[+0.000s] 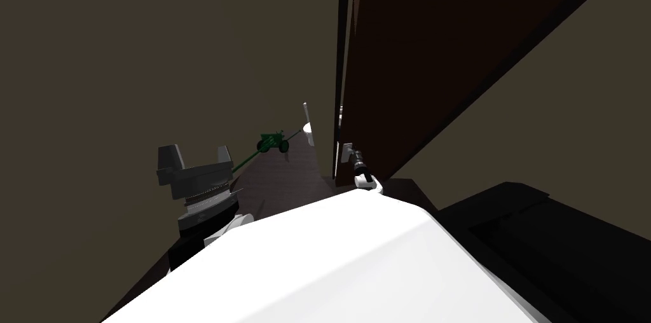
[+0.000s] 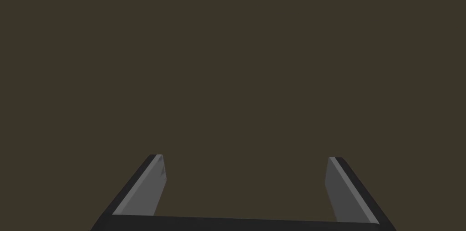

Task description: Pull the door open

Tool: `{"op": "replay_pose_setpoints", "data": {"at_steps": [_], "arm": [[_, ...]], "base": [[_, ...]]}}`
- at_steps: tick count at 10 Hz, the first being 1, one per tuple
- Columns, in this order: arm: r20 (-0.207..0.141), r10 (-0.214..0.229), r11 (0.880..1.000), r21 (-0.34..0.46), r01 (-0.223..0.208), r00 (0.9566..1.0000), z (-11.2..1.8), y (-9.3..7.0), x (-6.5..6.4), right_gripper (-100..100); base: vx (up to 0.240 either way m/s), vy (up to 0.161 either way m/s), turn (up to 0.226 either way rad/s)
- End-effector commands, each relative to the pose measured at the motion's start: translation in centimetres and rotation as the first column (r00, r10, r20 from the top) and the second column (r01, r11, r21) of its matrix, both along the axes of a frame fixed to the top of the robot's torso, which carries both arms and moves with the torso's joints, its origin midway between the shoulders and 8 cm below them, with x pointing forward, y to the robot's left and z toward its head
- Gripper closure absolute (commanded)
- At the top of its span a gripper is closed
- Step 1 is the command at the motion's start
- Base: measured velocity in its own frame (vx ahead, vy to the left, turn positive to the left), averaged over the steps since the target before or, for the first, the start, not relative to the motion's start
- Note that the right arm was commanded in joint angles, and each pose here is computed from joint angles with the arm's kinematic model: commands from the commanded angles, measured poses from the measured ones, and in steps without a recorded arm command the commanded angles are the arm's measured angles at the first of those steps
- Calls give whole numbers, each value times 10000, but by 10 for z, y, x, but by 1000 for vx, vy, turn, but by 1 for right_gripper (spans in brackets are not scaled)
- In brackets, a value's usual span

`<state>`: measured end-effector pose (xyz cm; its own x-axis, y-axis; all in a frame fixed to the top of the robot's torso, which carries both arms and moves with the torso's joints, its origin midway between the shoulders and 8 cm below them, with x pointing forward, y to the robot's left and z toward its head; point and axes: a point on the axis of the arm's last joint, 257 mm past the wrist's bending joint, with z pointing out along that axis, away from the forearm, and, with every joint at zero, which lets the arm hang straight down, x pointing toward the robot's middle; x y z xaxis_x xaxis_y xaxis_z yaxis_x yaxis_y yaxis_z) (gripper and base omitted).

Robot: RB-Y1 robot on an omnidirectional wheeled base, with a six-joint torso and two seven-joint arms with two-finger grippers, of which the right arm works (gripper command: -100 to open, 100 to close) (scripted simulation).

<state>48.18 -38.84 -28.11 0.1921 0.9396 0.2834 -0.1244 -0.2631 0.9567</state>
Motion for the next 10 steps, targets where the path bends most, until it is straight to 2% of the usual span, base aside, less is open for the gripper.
{"op": "replay_pose_setpoints", "data": {"at_steps": [1, 2, 4, 6, 7, 9, 10], "arm": [[439, 311, 9983, 482, -332, 9986, 10, 17, 9, 100], [246, -17, 9935, 1141, -11, 9997, -1, 2, -4, -100], [455, -72, 9781, 2082, -24, 9989, -1, 4, -6, -100], [683, -168, 9492, 3145, -56, 9975, -1, 6, -9, -100], [712, -169, 9454, 3257, -72, 9973, -1, 6, -9, -100], [953, -313, 8976, 4407, -140, 9950, -3, 8, -13, -100], [987, -319, 8910, 4536, -165, 9946, -3, 8, -13, -100]], "base": [[-38, -20, 13], [-56, -52, 22], [-98, -18, 121], [-104, 20, 83], [-68, -7, 31], [-62, -29, 78], [-54, -31, 40]]}}
